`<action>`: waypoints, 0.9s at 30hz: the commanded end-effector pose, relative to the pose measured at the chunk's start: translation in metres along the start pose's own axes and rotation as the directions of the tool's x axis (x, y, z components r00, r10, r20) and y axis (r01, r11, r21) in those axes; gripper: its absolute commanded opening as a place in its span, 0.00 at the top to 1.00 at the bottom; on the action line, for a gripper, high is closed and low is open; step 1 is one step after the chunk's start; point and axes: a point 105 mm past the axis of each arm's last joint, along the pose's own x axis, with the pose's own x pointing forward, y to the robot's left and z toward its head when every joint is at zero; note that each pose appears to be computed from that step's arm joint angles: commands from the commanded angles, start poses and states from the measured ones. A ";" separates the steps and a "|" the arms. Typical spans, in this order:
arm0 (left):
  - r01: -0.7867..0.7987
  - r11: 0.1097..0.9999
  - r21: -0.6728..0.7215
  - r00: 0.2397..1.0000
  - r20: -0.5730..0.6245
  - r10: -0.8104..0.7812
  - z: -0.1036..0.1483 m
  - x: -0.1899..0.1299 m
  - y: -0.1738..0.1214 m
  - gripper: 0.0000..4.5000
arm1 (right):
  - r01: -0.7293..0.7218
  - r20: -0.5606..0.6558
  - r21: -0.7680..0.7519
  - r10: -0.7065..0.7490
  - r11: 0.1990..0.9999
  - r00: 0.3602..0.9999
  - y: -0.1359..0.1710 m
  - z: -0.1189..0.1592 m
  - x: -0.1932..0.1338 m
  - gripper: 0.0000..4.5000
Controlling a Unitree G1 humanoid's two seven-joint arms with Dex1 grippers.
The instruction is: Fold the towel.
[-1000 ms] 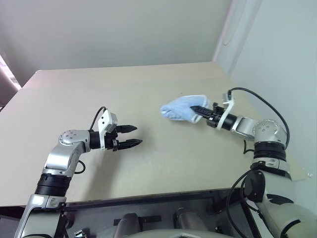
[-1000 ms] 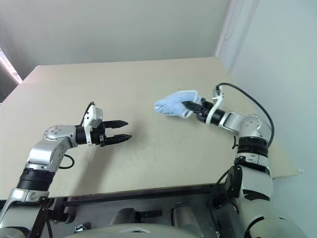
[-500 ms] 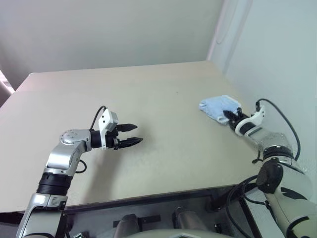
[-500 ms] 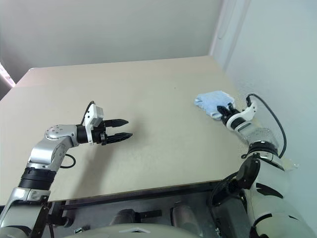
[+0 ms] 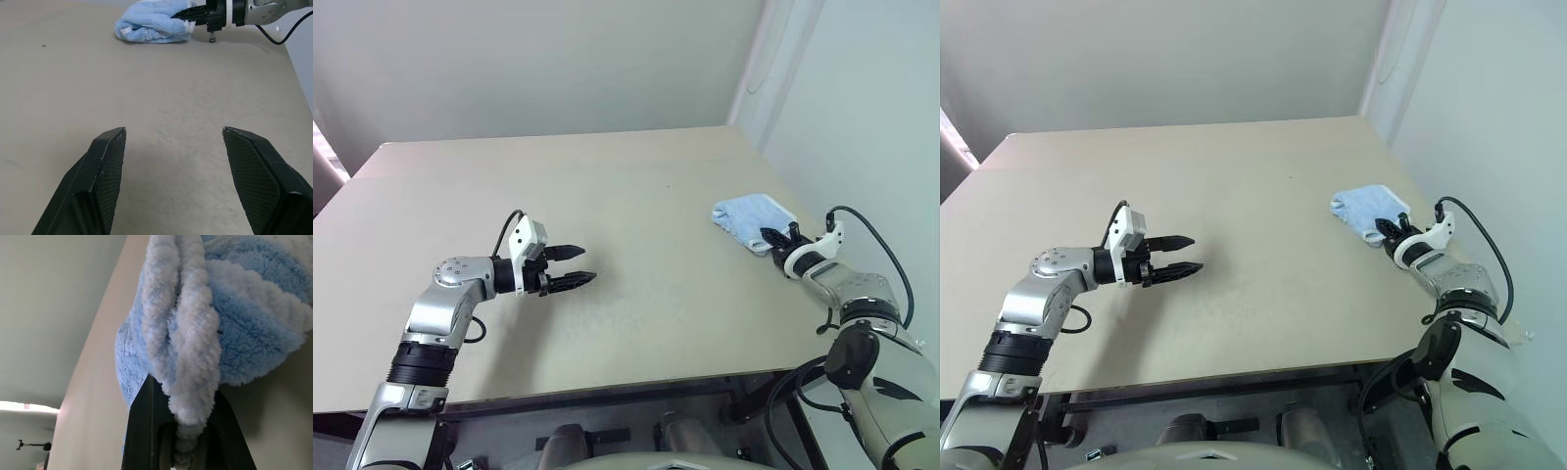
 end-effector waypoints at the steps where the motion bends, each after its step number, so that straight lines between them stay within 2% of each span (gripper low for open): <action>1: 0.002 1.000 0.031 1.000 0.015 -0.003 0.008 0.002 0.002 0.25 | 0.098 -0.062 0.057 -0.094 0.994 0.994 -0.027 -0.014 -0.010 0.99; 4: 0.003 1.000 0.031 1.000 0.016 -0.004 0.008 0.002 0.002 0.25 | 0.120 -0.056 0.050 -0.118 0.991 0.991 -0.029 -0.012 -0.010 0.99; 6: 0.003 0.999 0.032 1.000 0.016 -0.004 0.008 0.002 0.003 0.25 | 0.173 -0.050 -0.089 -0.178 0.981 0.983 -0.034 -0.011 -0.009 0.99; 7: 0.003 0.999 0.032 1.000 0.015 -0.004 0.007 0.002 0.003 0.25 | 0.191 -0.041 -0.107 -0.197 0.976 0.980 -0.035 -0.010 -0.008 0.99; 10: 0.002 1.000 0.031 1.000 0.015 -0.002 0.007 0.002 0.003 0.25 | 0.153 -0.046 -0.095 -0.158 0.984 0.986 -0.025 -0.010 -0.004 0.81; 15: -0.003 0.999 0.032 1.000 0.012 0.002 0.007 0.001 0.003 0.25 | 0.228 -0.032 -0.102 -0.232 0.968 0.972 -0.035 -0.011 -0.005 0.41; 20: -0.008 1.000 0.031 1.000 0.010 0.007 0.007 0.000 0.004 0.25 | 0.212 -0.027 -0.028 -0.213 0.977 0.977 -0.034 -0.004 -0.009 0.04; 21: -0.009 0.999 0.031 1.000 0.008 0.009 0.007 -0.001 0.005 0.25 | 0.207 -0.016 -0.008 -0.207 0.978 0.978 -0.034 0.002 -0.012 0.01; 27: -0.025 0.999 0.031 1.000 0.009 0.025 0.007 -0.003 0.008 0.25 | 0.155 -0.042 0.006 -0.155 0.988 0.987 -0.026 0.025 -0.033 0.01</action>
